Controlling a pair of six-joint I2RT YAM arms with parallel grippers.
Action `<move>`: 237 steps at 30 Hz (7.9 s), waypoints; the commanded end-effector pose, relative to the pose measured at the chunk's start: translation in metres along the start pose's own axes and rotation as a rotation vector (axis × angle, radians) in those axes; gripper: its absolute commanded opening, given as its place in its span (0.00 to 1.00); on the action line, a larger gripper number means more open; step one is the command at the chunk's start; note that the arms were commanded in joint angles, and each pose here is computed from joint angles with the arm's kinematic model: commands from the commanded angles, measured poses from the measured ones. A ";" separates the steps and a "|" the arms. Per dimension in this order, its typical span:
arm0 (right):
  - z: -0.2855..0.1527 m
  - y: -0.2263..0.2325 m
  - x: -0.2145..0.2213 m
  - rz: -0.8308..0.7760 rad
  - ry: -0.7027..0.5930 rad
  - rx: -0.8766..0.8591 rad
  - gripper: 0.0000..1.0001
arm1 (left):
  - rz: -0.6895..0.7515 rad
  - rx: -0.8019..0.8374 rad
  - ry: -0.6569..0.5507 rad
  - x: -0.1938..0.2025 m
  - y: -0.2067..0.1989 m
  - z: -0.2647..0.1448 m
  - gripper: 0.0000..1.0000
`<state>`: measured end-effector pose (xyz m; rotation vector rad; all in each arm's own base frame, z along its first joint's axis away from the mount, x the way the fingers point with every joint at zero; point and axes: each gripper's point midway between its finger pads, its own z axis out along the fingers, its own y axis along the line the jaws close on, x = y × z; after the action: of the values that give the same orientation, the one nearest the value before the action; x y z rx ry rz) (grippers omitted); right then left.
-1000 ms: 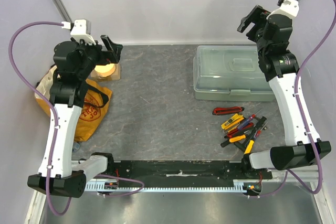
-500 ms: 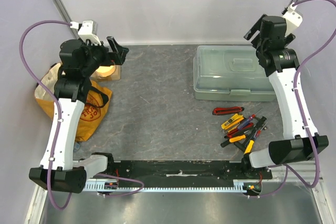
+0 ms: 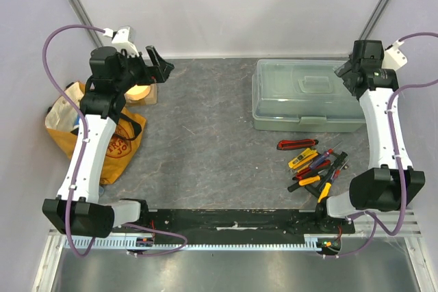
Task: Pack the tool kit
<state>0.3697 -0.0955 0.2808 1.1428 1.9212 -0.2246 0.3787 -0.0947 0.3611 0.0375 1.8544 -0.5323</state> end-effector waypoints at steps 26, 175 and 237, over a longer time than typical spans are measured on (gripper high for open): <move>0.003 -0.002 0.047 0.197 0.128 -0.021 0.84 | -0.056 -0.006 0.023 0.007 0.003 0.009 0.95; -0.132 0.209 0.293 0.551 0.992 -1.468 0.98 | -0.570 0.157 0.677 0.189 -0.030 0.060 0.82; -0.110 0.202 0.349 0.262 0.878 -1.343 0.20 | -0.305 -0.173 0.859 0.265 0.012 0.067 0.73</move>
<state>0.4235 0.2567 0.1191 0.7350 1.7954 1.6502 0.3985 -0.1712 0.1918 -0.1952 2.4252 -0.8088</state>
